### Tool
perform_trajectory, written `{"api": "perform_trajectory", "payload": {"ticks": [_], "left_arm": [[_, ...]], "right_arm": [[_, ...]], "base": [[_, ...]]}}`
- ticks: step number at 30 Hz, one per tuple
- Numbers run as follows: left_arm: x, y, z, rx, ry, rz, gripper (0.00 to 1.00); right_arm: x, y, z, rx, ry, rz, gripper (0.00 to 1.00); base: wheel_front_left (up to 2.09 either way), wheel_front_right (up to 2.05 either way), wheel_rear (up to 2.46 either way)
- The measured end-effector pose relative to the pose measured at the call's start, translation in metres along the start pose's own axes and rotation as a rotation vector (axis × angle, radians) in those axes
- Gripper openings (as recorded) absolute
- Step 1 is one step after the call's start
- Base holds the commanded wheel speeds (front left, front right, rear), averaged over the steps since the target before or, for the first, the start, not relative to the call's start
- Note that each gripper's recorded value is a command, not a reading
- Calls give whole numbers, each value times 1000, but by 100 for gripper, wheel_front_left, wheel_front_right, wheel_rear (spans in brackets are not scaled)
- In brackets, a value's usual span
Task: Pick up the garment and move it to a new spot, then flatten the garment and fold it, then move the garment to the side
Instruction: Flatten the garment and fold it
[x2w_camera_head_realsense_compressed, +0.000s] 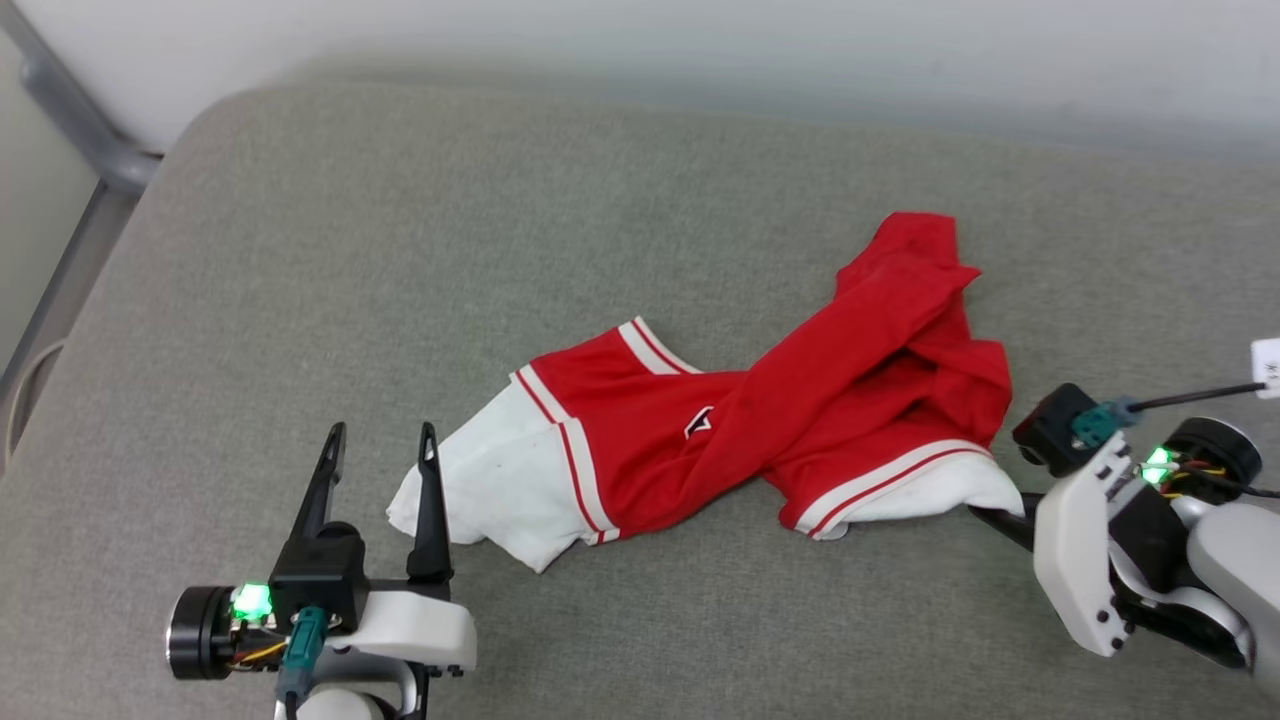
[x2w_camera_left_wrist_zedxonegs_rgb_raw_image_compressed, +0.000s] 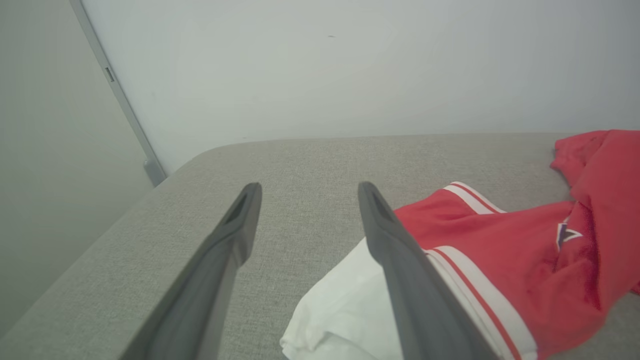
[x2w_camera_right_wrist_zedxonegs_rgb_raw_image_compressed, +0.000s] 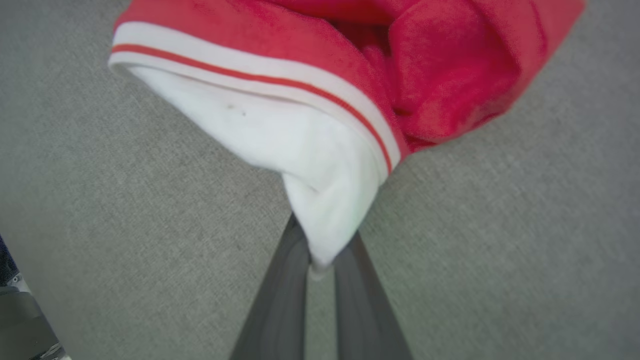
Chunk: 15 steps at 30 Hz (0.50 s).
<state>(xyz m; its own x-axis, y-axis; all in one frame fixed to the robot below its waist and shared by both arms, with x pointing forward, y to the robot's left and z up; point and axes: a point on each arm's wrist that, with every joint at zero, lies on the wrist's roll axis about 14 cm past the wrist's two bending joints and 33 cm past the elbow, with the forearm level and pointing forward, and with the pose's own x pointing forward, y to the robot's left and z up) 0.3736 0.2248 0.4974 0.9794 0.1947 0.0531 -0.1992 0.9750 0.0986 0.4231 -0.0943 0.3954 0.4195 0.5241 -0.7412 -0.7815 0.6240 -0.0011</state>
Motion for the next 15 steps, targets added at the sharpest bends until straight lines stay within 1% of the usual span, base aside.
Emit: {"api": "perform_trajectory", "payload": {"ticks": [3,7,11,15], "left_arm": [[-5,-1,5,-4,-14,-8,100],[-12,-4,7,-11,-22,-24,100],[-18,-7,12,-20,-36,-40,100],[-22,-9,13,-22,-39,-53,100]], "right_arm": [[-22,-2,5,17,-53,-22,0],[-54,-8,-7,53,-73,-72,0],[-81,-13,-33,128,-60,-122,0],[-100,-13,-77,226,10,-163,0]], "base": [[0,0,0],[0,0,0],[0,0,0],[0,0,0]]}}
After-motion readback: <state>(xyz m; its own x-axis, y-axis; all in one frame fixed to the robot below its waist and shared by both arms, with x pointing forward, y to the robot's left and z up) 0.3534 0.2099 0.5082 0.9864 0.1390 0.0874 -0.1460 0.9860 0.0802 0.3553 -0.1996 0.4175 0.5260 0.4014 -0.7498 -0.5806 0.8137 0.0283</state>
